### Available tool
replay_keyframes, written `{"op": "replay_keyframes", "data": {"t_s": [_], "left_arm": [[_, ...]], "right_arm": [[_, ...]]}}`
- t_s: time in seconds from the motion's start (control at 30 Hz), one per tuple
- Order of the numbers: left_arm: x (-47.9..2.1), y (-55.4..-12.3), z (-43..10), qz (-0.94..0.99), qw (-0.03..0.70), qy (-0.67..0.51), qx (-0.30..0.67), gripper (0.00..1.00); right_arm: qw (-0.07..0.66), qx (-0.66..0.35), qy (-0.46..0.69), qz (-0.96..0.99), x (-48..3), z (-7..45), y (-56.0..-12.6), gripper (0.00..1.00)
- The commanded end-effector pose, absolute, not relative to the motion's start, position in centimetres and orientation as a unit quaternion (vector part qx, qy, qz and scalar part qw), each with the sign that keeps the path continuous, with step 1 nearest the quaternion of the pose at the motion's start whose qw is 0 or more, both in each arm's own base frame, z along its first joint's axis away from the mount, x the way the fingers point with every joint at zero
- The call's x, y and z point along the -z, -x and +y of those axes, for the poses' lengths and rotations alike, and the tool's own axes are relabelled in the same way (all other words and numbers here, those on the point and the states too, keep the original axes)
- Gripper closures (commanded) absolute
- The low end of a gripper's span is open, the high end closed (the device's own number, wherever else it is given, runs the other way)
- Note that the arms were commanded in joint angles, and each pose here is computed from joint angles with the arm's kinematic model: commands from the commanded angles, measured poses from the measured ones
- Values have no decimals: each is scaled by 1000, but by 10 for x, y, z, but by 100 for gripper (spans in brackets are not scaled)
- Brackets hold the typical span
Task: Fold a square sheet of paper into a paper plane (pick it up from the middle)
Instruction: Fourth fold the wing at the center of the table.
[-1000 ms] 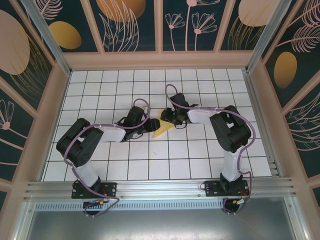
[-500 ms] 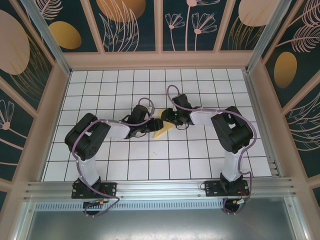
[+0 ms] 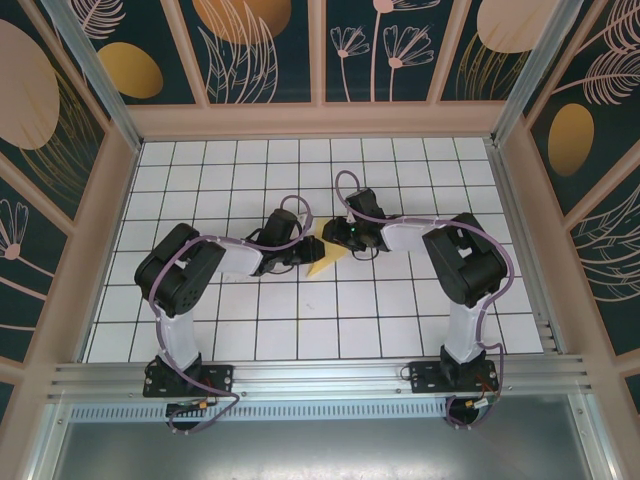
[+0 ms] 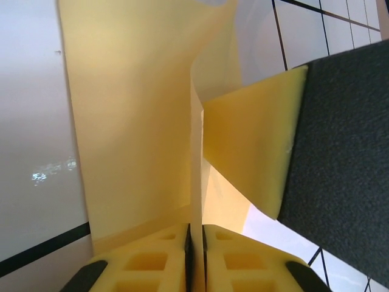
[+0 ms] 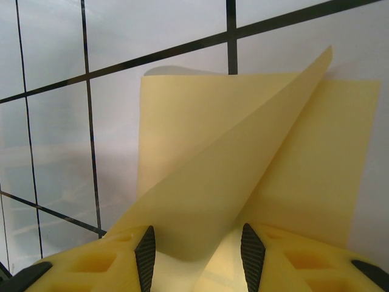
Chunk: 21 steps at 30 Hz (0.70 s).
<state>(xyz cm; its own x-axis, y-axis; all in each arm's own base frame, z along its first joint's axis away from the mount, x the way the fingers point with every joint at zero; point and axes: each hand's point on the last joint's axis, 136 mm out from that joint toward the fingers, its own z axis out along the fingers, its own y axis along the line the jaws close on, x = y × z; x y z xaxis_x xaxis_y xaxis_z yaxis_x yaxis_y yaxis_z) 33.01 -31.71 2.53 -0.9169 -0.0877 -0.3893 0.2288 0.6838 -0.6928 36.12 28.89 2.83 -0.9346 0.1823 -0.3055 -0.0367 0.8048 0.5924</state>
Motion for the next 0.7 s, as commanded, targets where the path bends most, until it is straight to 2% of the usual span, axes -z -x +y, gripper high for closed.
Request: {"op": "replay_keyframes", "data": {"t_s": [0.0, 0.33, 0.67], "left_arm": [[-34, -334, -324, 882, 208, -54, 420, 85], [-33, -335, -315, 887, 211, -42, 408, 74], [-34, -324, -308, 884, 207, -29, 417, 75]], "right_arm": [[127, -289, -38, 948, -3, 280, -336, 54], [125, -252, -39, 959, 8, 273, -336, 54], [115, -215, -45, 969, 19, 270, -337, 53]]}}
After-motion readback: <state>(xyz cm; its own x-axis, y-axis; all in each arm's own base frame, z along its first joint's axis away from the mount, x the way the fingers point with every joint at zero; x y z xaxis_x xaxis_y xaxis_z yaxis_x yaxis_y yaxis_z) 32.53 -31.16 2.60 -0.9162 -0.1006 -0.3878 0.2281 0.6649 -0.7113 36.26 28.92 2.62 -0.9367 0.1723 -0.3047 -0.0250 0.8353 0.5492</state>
